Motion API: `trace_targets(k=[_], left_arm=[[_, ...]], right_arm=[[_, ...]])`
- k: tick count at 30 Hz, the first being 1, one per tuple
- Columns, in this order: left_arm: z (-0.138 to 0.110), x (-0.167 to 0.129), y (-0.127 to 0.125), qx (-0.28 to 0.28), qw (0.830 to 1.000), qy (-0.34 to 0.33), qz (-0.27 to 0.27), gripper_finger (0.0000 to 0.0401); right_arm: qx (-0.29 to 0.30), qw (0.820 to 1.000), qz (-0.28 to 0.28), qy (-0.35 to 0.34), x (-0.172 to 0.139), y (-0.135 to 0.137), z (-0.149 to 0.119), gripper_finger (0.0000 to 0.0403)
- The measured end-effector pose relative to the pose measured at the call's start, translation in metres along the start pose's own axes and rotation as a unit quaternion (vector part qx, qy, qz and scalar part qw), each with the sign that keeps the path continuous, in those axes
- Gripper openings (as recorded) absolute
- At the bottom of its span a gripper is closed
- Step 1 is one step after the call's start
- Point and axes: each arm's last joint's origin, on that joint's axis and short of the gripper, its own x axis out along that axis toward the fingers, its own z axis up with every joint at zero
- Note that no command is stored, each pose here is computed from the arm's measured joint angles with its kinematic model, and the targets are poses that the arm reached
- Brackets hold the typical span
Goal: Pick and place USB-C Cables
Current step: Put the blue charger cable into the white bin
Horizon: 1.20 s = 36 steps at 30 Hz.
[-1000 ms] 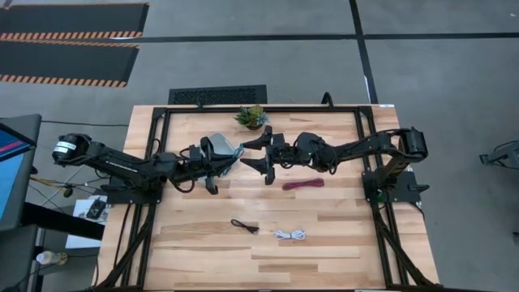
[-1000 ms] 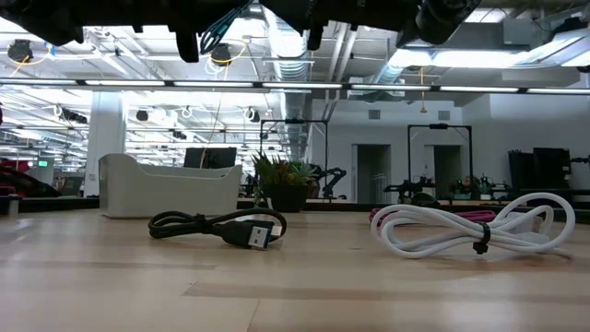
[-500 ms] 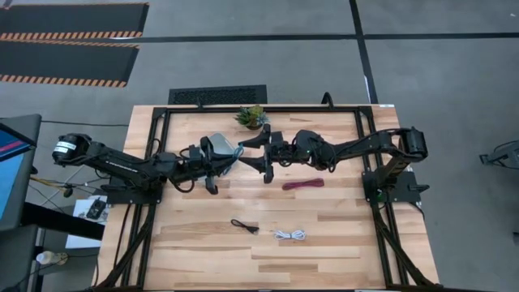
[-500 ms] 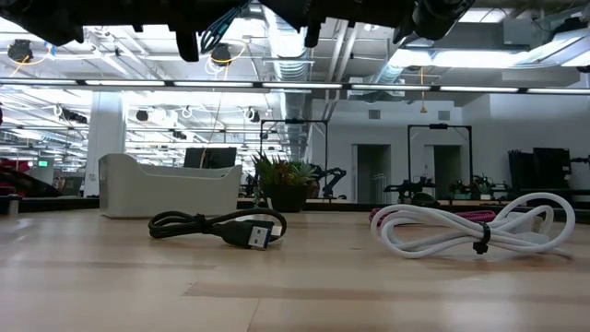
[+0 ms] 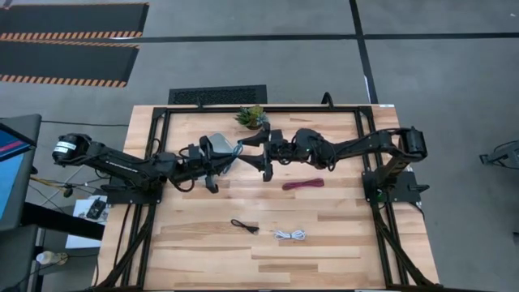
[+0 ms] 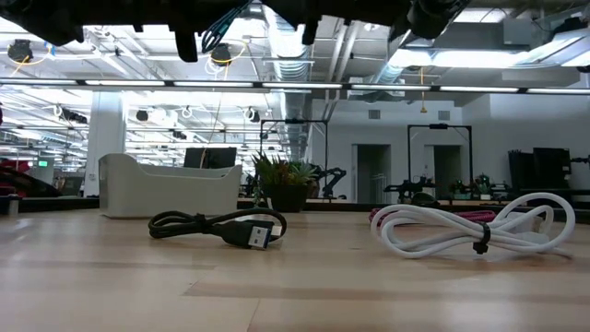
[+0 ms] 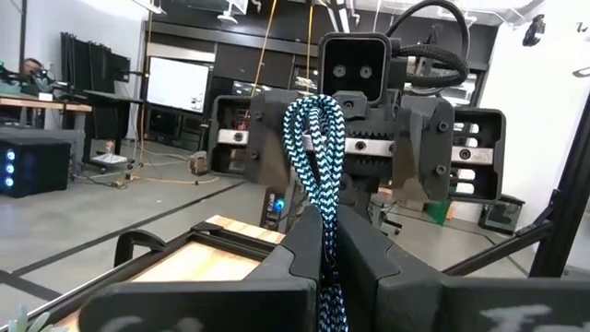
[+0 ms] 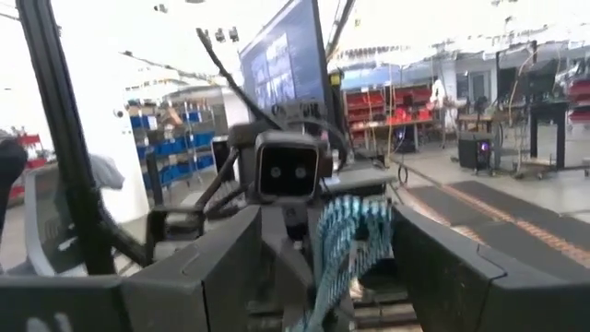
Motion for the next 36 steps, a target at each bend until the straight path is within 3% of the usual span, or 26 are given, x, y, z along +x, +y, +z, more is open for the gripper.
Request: trace_targets(k=[13,18,25,32,36], left_arm=[[-0.002,0.0,0.0,0.004,1.0,0.009,0.0,0.0],[-0.003,0.0,0.0,0.006,1.0,0.016,-0.004,0.0],[-0.004,0.0,0.0,0.007,1.0,0.019,-0.002,0.0],[-0.009,-0.001,0.002,-0.006,0.999,0.039,0.026,0.0004],[-0.011,-0.001,0.004,-0.002,0.998,0.053,0.042,0.0043]], right_arm=[[0.005,1.0,0.011,0.008,0.009,0.0,-0.006,0.0249],[0.012,1.0,0.01,0.013,0.01,-0.001,-0.006,0.0188],[0.015,1.0,0.006,0.024,0.009,0.0,-0.008,0.0022],[0.033,0.999,-0.009,0.038,0.009,0.0,-0.012,0.0018],[0.033,0.998,-0.024,0.043,0.009,-0.004,-0.014,0.0018]])
